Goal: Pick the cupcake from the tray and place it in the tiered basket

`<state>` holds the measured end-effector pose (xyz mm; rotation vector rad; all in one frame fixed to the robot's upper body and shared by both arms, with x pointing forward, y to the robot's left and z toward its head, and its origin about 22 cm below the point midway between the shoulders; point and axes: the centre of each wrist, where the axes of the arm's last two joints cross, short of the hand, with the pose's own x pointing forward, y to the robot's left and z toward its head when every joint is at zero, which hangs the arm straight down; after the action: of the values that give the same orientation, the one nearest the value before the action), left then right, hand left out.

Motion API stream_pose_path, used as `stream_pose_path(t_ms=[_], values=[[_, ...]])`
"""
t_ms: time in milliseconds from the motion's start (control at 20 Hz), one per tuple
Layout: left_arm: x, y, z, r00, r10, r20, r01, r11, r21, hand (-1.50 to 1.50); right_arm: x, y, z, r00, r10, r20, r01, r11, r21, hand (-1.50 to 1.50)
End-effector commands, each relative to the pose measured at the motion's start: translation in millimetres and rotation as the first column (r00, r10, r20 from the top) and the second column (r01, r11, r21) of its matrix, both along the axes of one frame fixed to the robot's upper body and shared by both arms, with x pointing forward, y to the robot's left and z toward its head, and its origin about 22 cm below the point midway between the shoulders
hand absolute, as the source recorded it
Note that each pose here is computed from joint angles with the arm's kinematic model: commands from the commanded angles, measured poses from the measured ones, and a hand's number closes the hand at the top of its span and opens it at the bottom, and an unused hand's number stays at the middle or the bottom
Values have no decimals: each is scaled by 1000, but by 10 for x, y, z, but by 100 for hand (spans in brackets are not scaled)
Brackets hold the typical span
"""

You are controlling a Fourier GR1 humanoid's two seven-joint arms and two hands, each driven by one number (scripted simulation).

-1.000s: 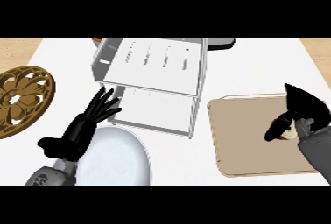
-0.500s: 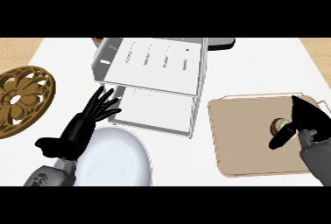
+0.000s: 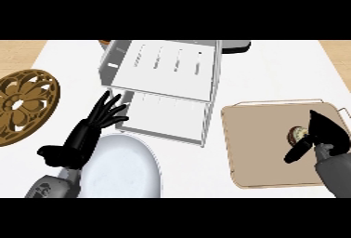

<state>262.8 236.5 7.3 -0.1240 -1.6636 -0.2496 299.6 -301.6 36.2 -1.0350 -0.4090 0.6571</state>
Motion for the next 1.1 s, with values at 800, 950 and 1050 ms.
stream_pose_path(t_ms=[800,950,1050], values=[[111,6,-176,994,52,-100,-48,998,39,0,64,-100,-435,975,95,202,-94,995,-12,150],[21,-28,-290,994,36,-107,-33,999,28,0,11,100,-264,965,165,202,-165,986,-17,150],[-71,62,-239,991,52,-127,-50,999,22,0,-94,167,-231,931,295,217,-296,955,-31,150]])
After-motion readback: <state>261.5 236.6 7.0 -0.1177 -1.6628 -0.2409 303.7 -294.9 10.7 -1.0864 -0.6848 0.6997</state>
